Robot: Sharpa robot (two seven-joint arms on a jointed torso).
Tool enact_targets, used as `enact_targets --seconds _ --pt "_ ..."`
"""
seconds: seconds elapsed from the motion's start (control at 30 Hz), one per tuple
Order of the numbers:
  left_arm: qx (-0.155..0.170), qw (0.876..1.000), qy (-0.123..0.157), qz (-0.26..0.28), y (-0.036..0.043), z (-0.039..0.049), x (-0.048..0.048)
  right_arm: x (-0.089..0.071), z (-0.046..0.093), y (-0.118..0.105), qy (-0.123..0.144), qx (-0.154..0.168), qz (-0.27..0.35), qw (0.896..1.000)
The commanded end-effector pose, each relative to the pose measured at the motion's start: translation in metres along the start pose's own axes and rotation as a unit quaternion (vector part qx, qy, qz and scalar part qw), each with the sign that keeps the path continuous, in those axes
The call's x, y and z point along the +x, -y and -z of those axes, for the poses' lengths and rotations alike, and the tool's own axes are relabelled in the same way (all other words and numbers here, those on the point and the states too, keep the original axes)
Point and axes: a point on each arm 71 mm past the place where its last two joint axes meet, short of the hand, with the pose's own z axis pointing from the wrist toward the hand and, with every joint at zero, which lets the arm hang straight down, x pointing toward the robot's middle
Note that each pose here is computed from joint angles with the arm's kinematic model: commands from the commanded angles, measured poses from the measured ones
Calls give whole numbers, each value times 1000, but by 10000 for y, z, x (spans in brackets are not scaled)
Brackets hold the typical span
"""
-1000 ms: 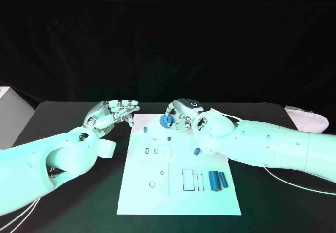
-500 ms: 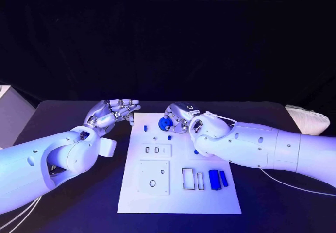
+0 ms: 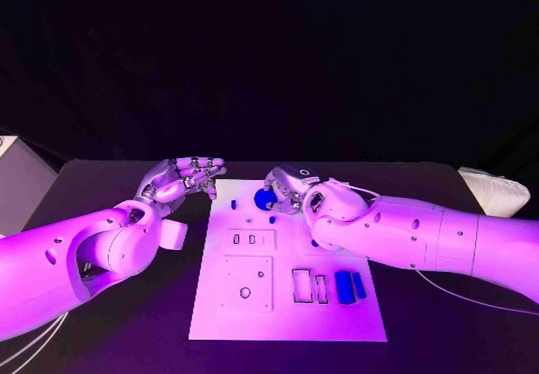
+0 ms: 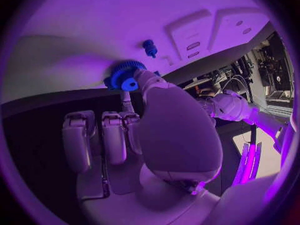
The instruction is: Assemble the parts on the task board
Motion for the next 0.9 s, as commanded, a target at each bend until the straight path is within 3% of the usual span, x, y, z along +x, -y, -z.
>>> enact_targets --seconds 0.03,0.43,0.9 --pt "4 1000 -9 3 12 -5 22 48 0 11 -13 4 11 1000" --pt "3 1000 -9 3 12 -4 19 54 -22 -8 -9 -2 0 1000" --pt "3 1000 -8 2 9 -8 14 92 -23 12 -35 -2 -8 999"
